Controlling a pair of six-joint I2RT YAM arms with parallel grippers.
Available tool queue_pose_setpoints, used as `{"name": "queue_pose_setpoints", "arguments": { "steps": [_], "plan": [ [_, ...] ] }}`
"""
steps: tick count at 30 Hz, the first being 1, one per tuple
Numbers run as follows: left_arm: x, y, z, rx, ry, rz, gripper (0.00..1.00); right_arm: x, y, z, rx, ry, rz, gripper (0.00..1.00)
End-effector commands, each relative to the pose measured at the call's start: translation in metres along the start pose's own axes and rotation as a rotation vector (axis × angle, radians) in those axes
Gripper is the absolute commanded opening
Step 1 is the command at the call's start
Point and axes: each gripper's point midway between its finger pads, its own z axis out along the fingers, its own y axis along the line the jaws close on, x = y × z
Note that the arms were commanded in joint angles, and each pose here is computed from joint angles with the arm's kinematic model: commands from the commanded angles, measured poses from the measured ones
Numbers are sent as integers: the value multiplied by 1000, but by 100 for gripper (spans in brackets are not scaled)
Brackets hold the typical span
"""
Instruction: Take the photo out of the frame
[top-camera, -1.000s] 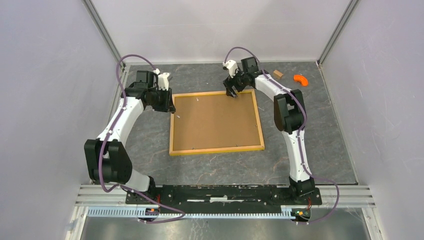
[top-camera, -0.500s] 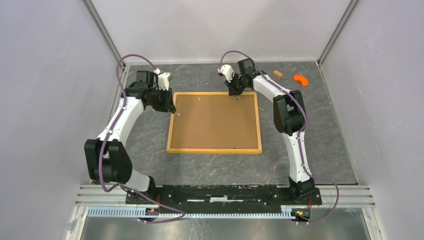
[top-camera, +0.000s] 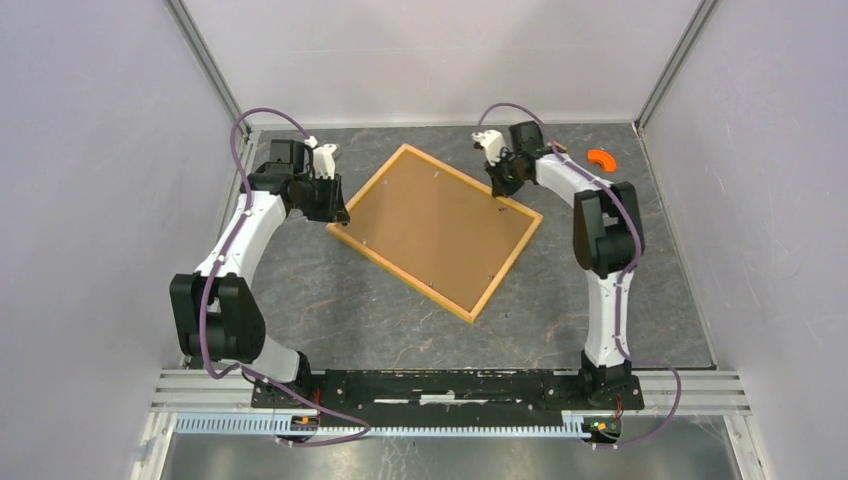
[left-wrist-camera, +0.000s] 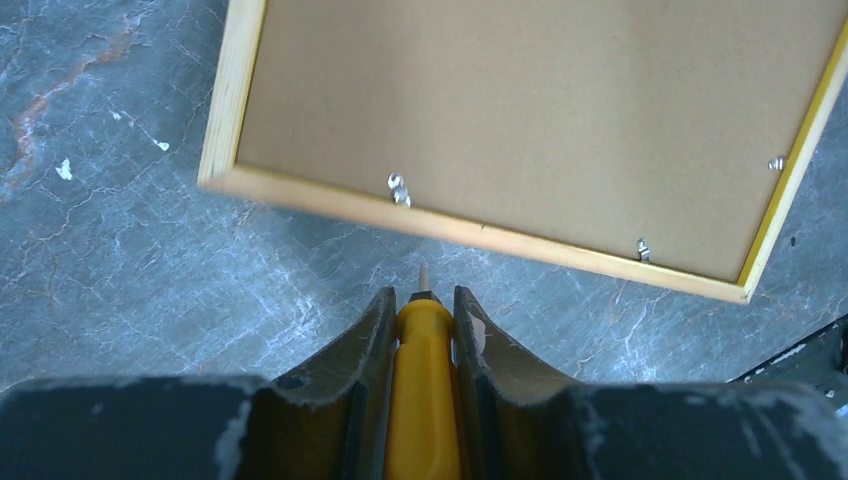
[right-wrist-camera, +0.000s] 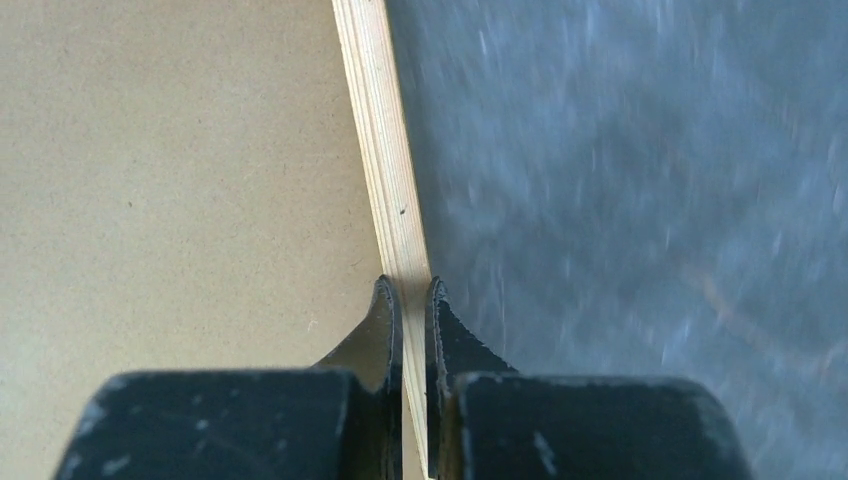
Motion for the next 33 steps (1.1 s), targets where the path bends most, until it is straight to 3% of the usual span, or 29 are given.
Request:
{"name": "queue_pose_setpoints", "arguments": {
  "steps": [1, 10, 18, 21, 23, 25, 27, 30, 33],
  "plan": [
    [-20, 2, -6, -8, -61, 33, 2, 87, 26, -31, 25, 195, 265, 0],
    [-29, 7, -2, -40, -101, 17, 2, 127, 73, -69, 117, 154, 648, 0],
    [-35, 7, 2, -35, -122, -19, 2, 154, 112, -87, 100, 187, 850, 0],
    [-35, 2, 4, -9, -120, -54, 2, 149, 126, -88, 14, 153, 824, 2],
    [-37, -6, 1, 30, -125, -50, 2, 131, 122, -93, -41, 117, 701, 25],
    [-41, -23, -6, 104, -139, -35, 2, 100, 107, -102, -64, 42, 538, 57],
    [-44, -45, -15, 201, -151, -30, 2, 62, 101, -116, -111, -89, 342, 77],
    [-48, -76, -25, 324, -163, -45, 2, -2, 110, -140, -122, -295, 83, 92],
    [-55, -102, -35, 426, -184, -63, 2, -49, 147, -151, -220, -404, -79, 96]
  ]
}}
